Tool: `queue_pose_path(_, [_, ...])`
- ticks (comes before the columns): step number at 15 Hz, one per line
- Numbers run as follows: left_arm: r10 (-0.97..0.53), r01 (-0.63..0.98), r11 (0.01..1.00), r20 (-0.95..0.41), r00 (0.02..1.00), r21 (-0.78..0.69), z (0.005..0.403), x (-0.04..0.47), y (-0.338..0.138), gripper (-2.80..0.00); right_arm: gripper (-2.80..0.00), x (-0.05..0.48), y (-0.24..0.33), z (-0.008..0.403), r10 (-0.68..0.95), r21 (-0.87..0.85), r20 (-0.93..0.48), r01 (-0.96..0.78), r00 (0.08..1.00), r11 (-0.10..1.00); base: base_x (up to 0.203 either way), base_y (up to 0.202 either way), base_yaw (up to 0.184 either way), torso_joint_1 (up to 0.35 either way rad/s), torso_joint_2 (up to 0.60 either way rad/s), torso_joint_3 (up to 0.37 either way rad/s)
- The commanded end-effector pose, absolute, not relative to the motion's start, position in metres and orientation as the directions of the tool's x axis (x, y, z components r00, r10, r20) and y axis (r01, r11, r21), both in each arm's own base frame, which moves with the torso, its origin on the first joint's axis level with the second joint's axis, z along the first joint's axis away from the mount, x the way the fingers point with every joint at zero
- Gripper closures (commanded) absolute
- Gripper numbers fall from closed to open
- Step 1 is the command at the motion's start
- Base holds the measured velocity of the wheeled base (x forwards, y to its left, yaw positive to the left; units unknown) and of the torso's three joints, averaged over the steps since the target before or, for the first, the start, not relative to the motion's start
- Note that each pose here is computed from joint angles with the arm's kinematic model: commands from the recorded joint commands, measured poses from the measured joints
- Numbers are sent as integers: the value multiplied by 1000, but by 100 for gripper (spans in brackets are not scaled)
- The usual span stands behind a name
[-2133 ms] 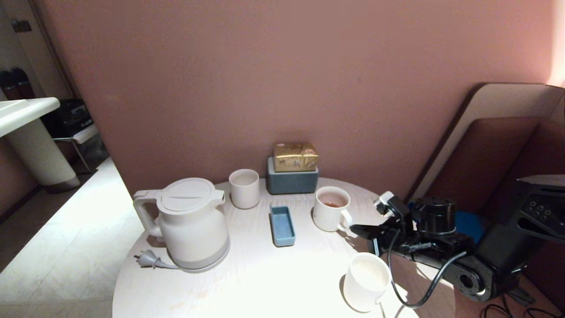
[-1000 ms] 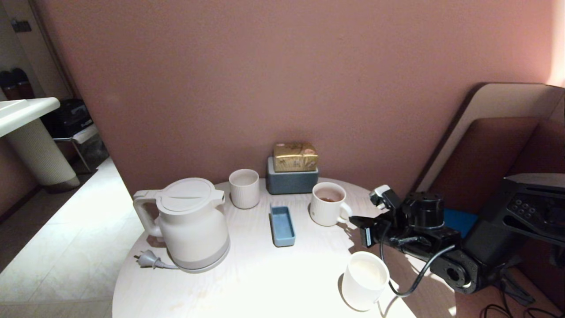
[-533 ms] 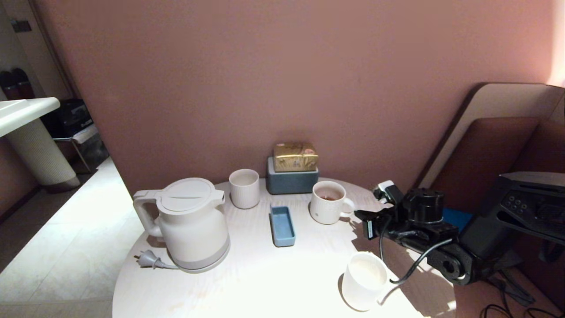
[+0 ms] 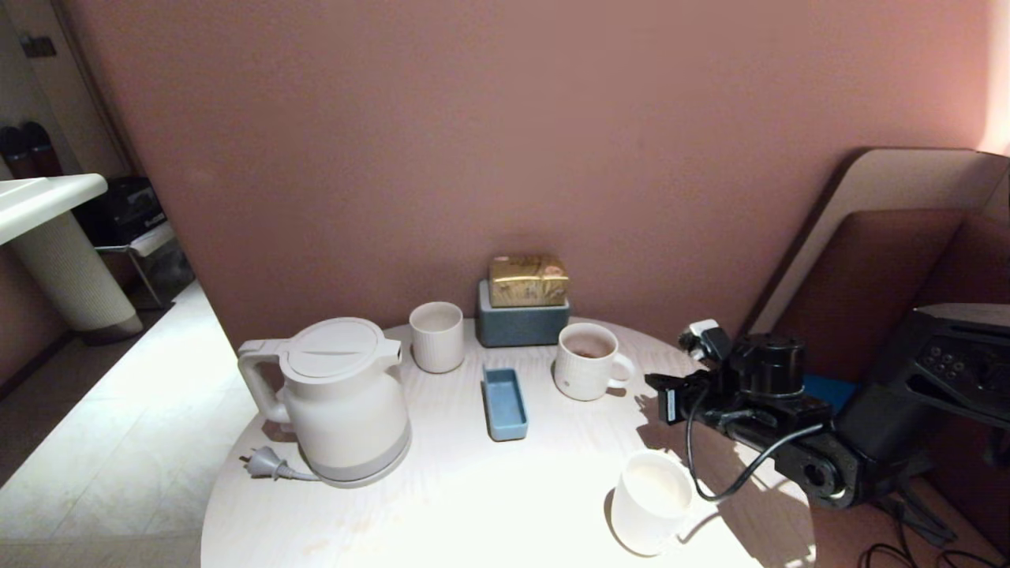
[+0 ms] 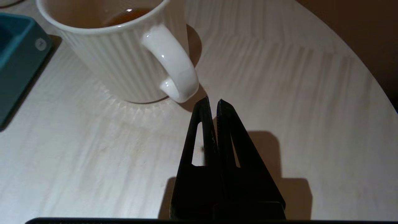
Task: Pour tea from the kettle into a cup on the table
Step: Pick up the cup
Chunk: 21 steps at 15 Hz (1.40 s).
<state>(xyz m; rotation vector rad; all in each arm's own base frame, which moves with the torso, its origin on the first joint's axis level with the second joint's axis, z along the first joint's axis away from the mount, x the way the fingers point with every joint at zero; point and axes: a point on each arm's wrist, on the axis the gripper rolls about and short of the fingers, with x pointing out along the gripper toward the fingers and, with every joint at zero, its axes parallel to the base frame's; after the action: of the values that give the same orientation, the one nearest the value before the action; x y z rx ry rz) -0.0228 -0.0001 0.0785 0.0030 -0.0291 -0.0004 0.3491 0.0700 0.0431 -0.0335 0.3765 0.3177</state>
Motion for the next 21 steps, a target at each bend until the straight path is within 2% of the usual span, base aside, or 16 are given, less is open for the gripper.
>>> queue_pose_path(1, [0,0,1000,28,1000,3,79,-23,0,0,0,338,59,72,252,41,-355,-255,900,966,0,0,0,0,0,0])
queue_pose_path(3, [0,0,1000,28,1000,3,79,-23,0,0,0,331,49,80,71,23,-425,-68,902,997,0,0,0,0,0,0])
queue_pose_path(5, [0,0,1000,29,1000,3,79,-23,0,0,0,330,45,79,-12,21,-437,24,899,1000,0,0,0,0,0,0])
queue_pose_path(14, [0,0,1000,28,1000,3,79,-23,0,0,0,328,68,77,37,4,-446,-39,894,999,0,0,0,0,0,0])
queue_pose_path(21, [0,0,1000,28,1000,3,79,-23,0,0,0,327,65,78,4,-12,-440,-10,898,1000,0,0,0,0,0,0])
